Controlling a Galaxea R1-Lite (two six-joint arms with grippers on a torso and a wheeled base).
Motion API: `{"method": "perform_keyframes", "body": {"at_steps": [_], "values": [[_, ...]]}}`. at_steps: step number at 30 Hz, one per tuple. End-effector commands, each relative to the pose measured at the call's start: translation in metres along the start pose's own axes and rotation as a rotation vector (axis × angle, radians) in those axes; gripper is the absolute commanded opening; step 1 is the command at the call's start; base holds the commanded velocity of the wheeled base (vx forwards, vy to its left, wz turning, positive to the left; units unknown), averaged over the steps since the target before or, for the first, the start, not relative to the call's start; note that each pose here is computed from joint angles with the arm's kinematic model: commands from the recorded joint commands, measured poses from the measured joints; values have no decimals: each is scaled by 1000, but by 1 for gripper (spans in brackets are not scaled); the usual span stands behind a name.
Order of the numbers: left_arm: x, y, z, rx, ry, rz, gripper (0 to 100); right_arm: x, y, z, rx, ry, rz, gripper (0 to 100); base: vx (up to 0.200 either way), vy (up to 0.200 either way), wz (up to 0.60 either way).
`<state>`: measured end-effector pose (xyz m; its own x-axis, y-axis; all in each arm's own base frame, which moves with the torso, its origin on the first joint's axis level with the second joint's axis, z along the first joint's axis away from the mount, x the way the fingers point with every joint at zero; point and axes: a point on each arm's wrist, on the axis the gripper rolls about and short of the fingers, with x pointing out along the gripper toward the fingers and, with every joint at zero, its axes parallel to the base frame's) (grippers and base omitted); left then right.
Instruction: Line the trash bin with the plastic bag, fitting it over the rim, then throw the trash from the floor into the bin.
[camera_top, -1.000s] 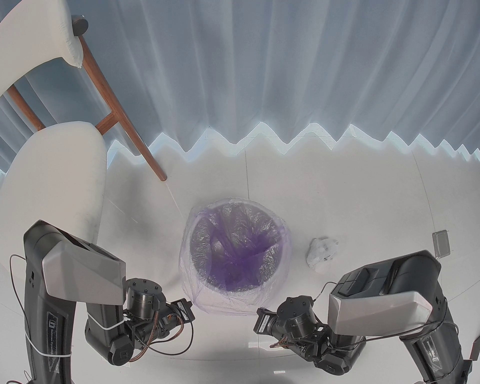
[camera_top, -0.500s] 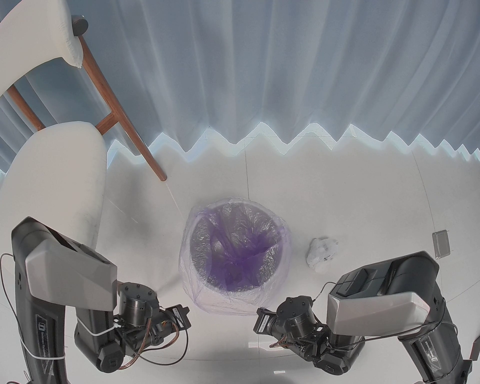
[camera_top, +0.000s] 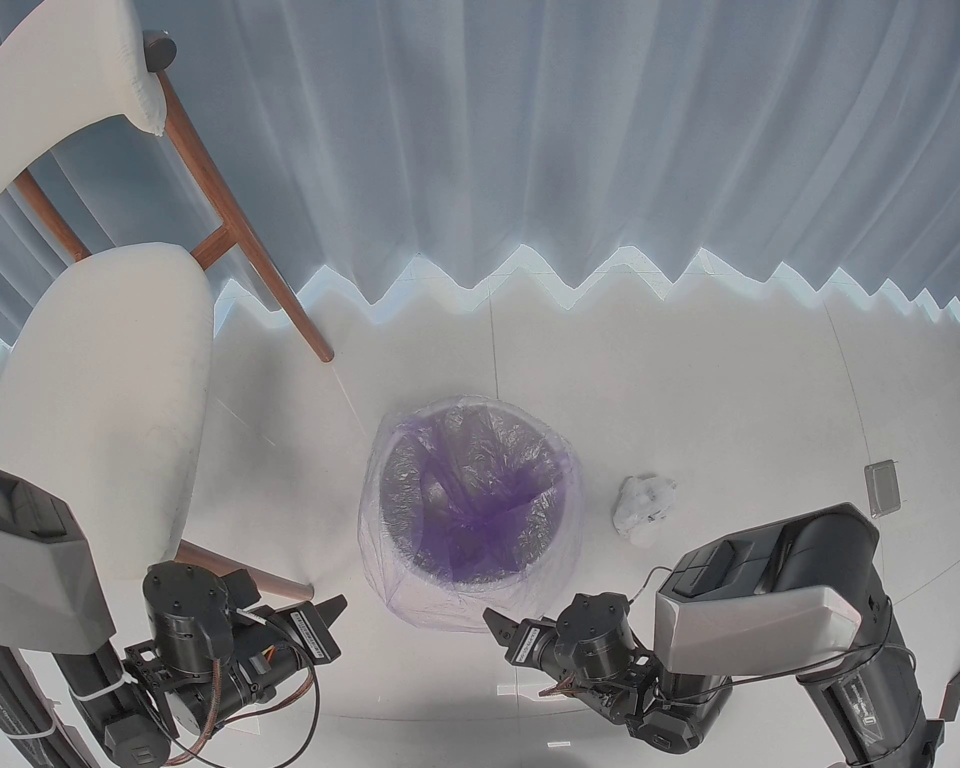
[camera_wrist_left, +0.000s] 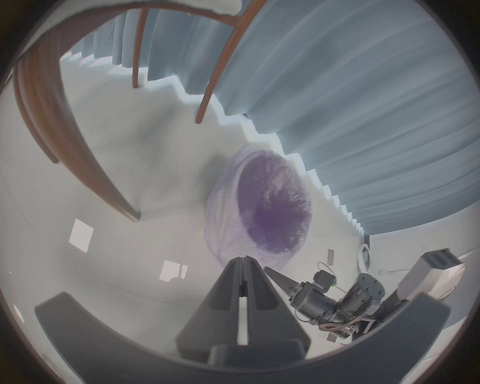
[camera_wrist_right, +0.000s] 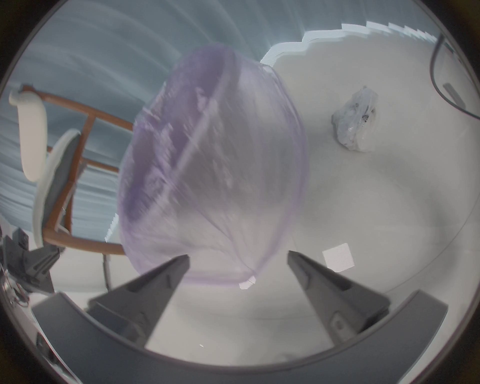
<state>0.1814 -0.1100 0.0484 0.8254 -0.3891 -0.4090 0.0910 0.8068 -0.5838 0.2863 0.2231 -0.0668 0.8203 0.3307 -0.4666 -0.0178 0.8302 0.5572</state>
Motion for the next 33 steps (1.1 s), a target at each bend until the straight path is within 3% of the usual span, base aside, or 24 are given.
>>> {"method": "perform_keyframes", "body": {"at_steps": [1,10,13,14,16,20,33], "values": [[-12,-9,5,-7,-36,-61,0,-11,13,5,35,-26,59,100,0,0,0],[-12,-9,8,-69,-53,-58,0,-39,12,-5,52,-36,127,100,0,0,0],[-13,-8,6,-73,-45,-54,0,-47,13,-3,78,-30,126,100,0,0,0],[-13,-11,2,-56,-28,-60,0,-60,17,4,151,-28,141,100,0,0,0],[-12,-12,-2,-51,-22,-52,0,-67,19,4,188,-16,146,100,0,0,0],[-6,-11,-3,-59,-27,-34,0,-69,18,0,187,-10,133,100,0,0,0],[-7,-6,1,-69,-42,-10,0,-69,17,-2,184,-15,123,100,0,-200,0]]}}
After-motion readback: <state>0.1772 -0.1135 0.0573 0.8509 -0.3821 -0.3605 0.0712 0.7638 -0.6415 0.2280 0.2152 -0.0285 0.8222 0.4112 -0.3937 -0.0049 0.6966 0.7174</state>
